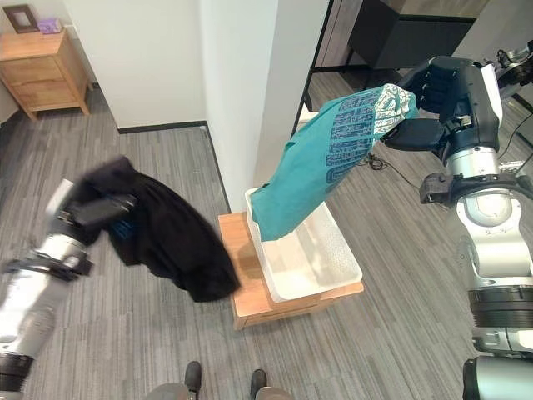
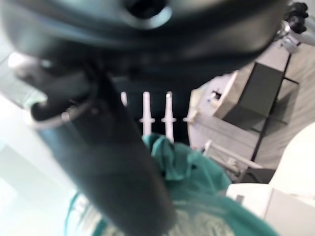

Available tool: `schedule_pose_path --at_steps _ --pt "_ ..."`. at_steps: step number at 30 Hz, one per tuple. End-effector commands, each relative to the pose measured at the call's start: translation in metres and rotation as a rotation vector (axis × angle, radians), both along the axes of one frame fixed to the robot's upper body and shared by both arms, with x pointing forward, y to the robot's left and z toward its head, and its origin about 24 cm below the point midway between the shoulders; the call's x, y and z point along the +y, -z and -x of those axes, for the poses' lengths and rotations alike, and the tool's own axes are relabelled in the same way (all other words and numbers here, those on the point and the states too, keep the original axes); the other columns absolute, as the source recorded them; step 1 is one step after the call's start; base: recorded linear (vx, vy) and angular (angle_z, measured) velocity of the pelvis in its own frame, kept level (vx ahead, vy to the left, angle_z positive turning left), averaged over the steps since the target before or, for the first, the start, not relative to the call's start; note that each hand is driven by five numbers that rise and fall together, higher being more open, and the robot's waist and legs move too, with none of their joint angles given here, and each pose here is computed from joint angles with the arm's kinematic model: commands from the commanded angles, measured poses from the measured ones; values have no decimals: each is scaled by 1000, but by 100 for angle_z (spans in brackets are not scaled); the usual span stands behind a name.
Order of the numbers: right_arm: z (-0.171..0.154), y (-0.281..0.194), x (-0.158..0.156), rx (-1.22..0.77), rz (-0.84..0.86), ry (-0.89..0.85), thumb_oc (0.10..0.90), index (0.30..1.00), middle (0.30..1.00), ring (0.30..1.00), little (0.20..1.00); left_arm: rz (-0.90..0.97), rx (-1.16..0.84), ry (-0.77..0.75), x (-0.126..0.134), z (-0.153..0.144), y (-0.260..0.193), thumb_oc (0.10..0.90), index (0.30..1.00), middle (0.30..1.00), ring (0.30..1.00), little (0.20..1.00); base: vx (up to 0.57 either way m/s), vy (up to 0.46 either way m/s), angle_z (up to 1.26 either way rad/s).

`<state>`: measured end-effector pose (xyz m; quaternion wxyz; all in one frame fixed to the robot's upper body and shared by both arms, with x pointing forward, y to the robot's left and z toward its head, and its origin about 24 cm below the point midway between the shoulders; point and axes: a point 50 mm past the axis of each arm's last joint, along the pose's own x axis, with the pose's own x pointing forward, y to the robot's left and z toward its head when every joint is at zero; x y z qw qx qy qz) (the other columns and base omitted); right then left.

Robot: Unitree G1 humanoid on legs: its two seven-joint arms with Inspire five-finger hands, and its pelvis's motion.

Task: Pick up bed clothes into laundry basket.

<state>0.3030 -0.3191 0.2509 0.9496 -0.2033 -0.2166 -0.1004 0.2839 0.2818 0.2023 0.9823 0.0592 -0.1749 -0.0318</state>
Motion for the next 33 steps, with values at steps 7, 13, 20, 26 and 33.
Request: schedule_pose_path --at_steps 7,13,20,26,33 --pt "-18 -42 28 -105 69 -89 400 300 300 300 300 -132 -533 155 -63 -22 -136 400 300 300 300 300 11 48 -2" --pt "-33 -27 32 3 132 -50 400 300 300 300 300 3 -559 90 -62 -33 -143 400 300 300 300 300 12 34 -13" --pt "-41 -14 30 93 195 -14 400 300 300 300 300 4 -570 93 -66 -34 -146 400 300 300 300 300 13 24 -2" --pt "-52 10 32 211 236 2 400 300 300 300 300 17 -559 132 -76 -36 -141 400 300 300 300 300 12 24 5" --pt "-63 32 41 302 260 -4 400 300 300 300 300 -10 -568 164 -83 -33 -144 400 300 300 300 300 -29 8 3"
